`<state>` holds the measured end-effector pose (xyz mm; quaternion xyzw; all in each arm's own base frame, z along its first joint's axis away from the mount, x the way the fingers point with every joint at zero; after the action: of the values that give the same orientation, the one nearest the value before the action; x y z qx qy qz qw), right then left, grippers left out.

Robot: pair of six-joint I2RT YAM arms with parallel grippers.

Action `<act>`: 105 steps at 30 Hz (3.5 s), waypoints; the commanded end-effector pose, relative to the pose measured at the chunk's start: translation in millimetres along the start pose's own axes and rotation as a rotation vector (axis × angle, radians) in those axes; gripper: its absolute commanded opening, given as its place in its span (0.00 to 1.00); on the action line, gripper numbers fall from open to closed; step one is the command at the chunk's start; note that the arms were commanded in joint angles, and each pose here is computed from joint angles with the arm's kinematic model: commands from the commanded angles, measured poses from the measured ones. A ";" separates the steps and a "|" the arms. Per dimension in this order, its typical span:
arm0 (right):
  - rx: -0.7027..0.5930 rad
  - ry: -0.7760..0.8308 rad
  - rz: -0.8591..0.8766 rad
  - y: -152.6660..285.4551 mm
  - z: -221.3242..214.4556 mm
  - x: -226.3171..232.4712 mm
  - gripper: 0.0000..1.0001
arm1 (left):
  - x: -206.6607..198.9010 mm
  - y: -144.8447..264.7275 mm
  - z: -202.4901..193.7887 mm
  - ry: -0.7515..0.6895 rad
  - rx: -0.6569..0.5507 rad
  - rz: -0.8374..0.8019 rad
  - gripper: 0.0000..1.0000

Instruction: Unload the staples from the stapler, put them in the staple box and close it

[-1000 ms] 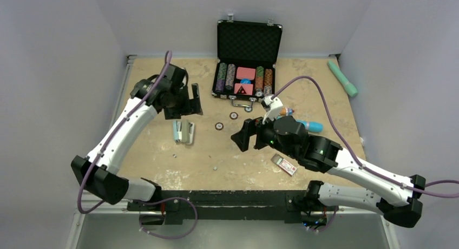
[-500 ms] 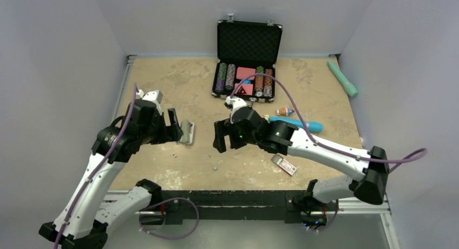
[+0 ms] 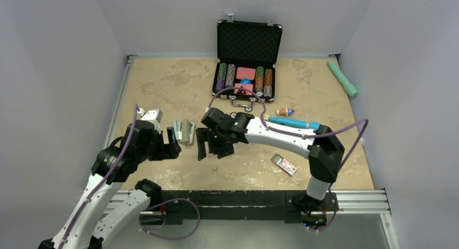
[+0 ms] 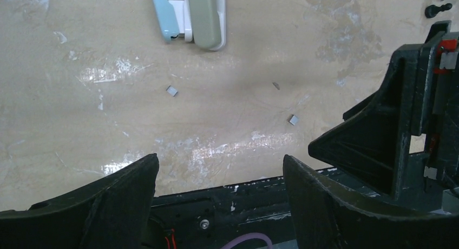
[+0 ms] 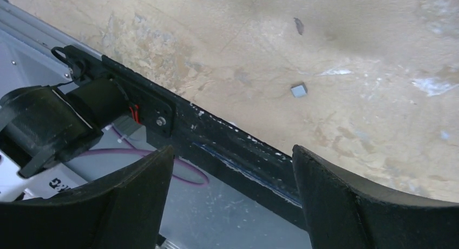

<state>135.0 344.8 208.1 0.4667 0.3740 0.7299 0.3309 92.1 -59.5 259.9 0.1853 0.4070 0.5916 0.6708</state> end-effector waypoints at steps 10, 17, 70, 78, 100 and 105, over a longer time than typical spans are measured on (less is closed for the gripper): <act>-0.122 0.139 0.173 -20.7 41.0 81.4 0.82 | 36.5 23.8 16.1 0.045 -0.364 0.312 0.91; -0.120 0.207 0.017 -61.1 55.1 76.0 0.73 | 46.2 33.0 6.5 0.104 -0.535 0.197 0.92; -0.187 0.577 -0.194 -184.0 26.5 98.8 0.48 | 46.0 35.6 0.5 0.067 -0.612 0.064 0.99; -0.179 0.570 -0.206 -188.1 24.8 96.1 0.44 | 46.3 36.1 0.0 0.069 -0.615 0.062 0.99; -0.162 0.557 -0.215 -186.2 19.2 89.4 0.33 | 46.3 36.2 -0.5 0.066 -0.614 0.057 0.99; -0.162 0.554 -0.226 -183.7 18.1 87.1 0.33 | 46.6 36.3 -0.6 0.067 -0.615 0.058 0.99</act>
<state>164.0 523.5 97.4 0.1855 0.4116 0.8287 0.3307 62.6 -5.6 266.2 -0.0217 0.2349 0.7138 0.6594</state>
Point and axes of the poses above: each gripper's point midway between its finger pads, its own y axis back along the fingers, its own x axis along the line the jaws close on, z = x × y, the point moved 9 cm from there along y, back along the fingers, and after that the axes turned 6 degrees about y, right-handed, at the moved point
